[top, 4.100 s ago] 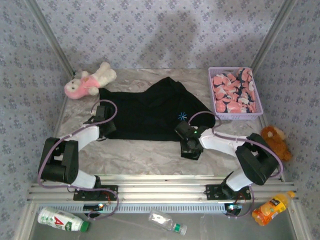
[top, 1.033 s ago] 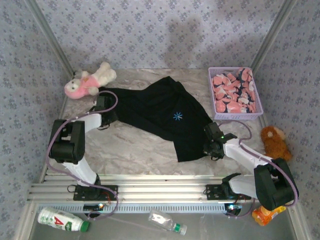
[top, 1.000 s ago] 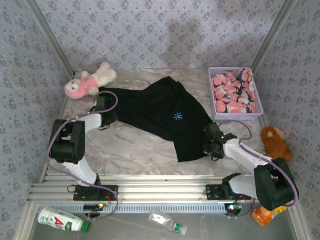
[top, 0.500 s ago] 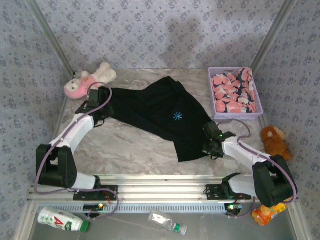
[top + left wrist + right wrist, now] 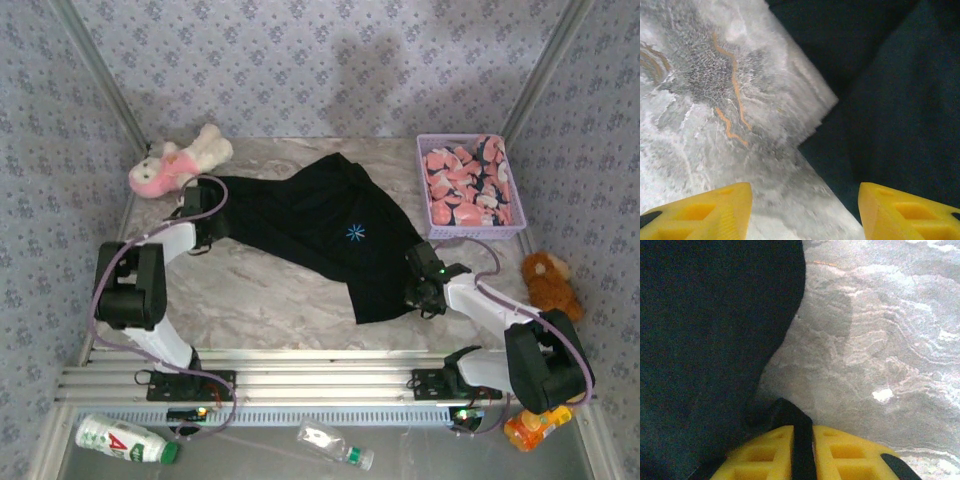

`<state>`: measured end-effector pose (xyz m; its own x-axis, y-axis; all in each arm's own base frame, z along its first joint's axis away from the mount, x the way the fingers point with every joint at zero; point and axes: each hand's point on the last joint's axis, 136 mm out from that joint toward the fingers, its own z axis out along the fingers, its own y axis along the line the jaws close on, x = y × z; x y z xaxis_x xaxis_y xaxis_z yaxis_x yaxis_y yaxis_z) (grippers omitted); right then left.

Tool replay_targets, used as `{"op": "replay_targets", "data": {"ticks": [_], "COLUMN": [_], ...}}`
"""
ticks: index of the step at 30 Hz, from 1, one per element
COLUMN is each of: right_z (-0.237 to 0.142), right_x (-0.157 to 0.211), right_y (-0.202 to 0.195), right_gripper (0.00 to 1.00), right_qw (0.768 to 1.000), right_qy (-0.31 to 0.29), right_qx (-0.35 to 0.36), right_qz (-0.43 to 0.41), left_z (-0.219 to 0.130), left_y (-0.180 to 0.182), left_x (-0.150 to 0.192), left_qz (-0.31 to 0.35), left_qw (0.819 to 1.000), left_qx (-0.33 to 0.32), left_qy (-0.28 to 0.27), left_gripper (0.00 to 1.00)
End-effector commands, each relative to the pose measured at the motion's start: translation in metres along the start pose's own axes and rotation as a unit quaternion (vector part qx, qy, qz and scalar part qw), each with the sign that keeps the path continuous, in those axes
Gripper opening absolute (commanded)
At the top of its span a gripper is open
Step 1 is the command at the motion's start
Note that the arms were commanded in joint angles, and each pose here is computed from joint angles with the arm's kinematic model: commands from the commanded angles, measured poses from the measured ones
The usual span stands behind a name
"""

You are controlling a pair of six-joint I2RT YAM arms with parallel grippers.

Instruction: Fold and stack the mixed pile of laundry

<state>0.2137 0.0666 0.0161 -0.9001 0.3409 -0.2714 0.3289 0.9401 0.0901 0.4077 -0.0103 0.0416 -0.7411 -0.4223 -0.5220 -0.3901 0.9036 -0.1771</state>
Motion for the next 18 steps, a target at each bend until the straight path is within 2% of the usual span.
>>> {"op": "replay_targets", "data": {"ticks": [1, 5, 13, 16, 18], "right_z": [-0.004, -0.007, -0.01, -0.01, -0.011], "right_x": [-0.03, -0.03, -0.031, -0.031, -0.032], "right_y": [0.042, 0.04, 0.043, 0.044, 0.044], "right_gripper": [0.18, 0.18, 0.18, 0.18, 0.18], "right_qw": [0.994, 0.994, 0.993, 0.993, 0.993], "right_qy": [-0.058, -0.06, -0.062, -0.061, -0.062], "right_qx": [-0.087, -0.087, -0.096, -0.097, -0.097], "right_qz": [0.004, 0.005, 0.008, 0.01, 0.01], "left_z": [0.005, 0.012, 0.017, 0.027, 0.031], "left_y": [-0.021, -0.019, -0.035, -0.034, -0.034], "left_x": [-0.023, -0.02, -0.028, -0.024, -0.02], "left_qz": [-0.011, -0.012, -0.024, -0.022, -0.02], "left_qw": [0.999, 0.998, 0.995, 0.996, 0.997], "left_qx": [0.042, 0.042, 0.083, 0.077, 0.074], "left_qy": [-0.03, -0.035, -0.05, -0.037, -0.03], "left_gripper": [0.56, 0.48, 0.51, 0.45, 0.33]}}
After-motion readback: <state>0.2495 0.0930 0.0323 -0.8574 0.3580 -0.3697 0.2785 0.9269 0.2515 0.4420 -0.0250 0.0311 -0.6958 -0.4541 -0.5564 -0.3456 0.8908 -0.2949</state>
